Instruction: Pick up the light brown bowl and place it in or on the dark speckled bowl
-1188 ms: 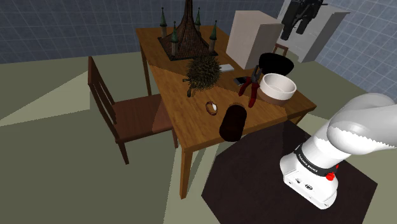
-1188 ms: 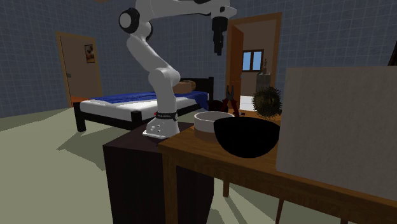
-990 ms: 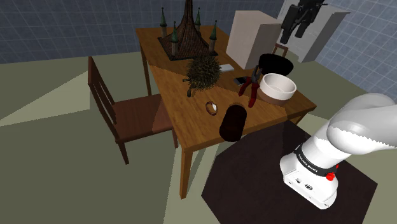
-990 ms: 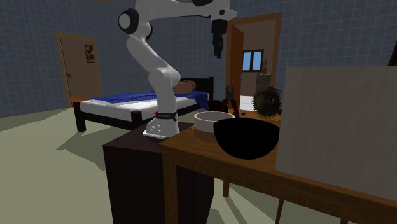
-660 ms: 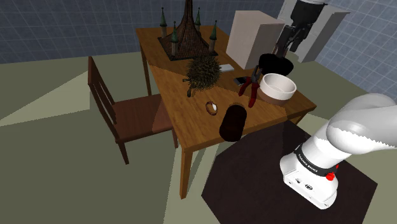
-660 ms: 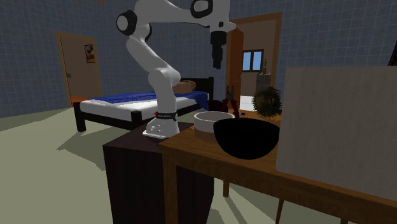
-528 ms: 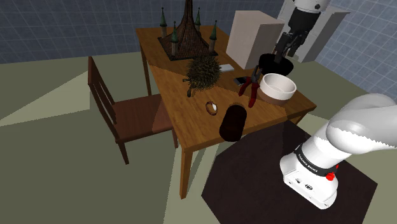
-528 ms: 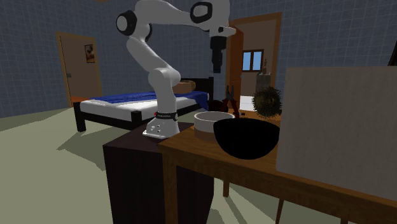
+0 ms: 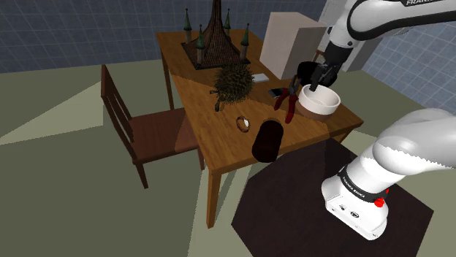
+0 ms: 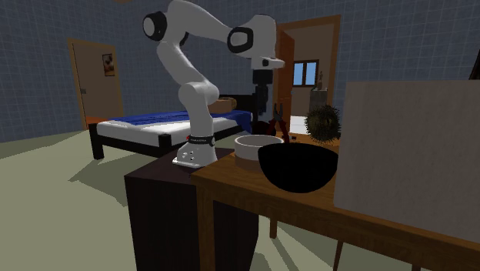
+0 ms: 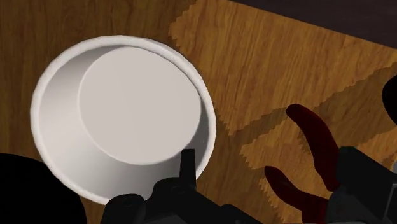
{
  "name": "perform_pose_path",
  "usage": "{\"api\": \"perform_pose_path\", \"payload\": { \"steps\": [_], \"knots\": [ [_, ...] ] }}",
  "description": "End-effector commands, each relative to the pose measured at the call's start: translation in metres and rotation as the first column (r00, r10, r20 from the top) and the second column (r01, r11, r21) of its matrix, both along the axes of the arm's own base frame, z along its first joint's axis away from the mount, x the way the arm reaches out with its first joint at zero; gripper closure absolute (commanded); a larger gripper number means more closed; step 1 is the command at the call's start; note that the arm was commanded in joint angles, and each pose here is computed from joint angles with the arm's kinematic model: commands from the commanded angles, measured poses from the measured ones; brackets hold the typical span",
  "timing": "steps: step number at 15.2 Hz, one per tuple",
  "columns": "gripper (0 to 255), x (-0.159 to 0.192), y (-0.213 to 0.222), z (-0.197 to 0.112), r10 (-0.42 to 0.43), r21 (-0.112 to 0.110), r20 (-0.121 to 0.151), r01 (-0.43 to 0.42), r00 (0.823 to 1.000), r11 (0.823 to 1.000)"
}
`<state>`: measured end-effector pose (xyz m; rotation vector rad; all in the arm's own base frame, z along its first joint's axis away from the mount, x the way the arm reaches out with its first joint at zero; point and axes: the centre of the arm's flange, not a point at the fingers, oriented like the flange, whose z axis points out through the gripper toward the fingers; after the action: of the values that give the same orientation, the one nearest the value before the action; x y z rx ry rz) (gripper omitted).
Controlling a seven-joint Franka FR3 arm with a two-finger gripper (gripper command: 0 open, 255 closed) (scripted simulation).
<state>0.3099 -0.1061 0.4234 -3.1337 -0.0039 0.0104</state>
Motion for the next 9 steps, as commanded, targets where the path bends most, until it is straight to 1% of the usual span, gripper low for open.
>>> {"api": "perform_pose_path", "payload": {
  "steps": [1,4,9],
  "knots": [
    [0,0.003,-0.01,-0.024,0.001,0.006,0.006,-0.001,1.0,1.0],
    [0,0.005,-0.028,-0.061,0.002,0.017,0.011,-0.003,1.0,1.0],
    [0,0.006,-0.031,-0.089,0.003,0.019,0.012,-0.003,1.0,1.0]
  ]
}}
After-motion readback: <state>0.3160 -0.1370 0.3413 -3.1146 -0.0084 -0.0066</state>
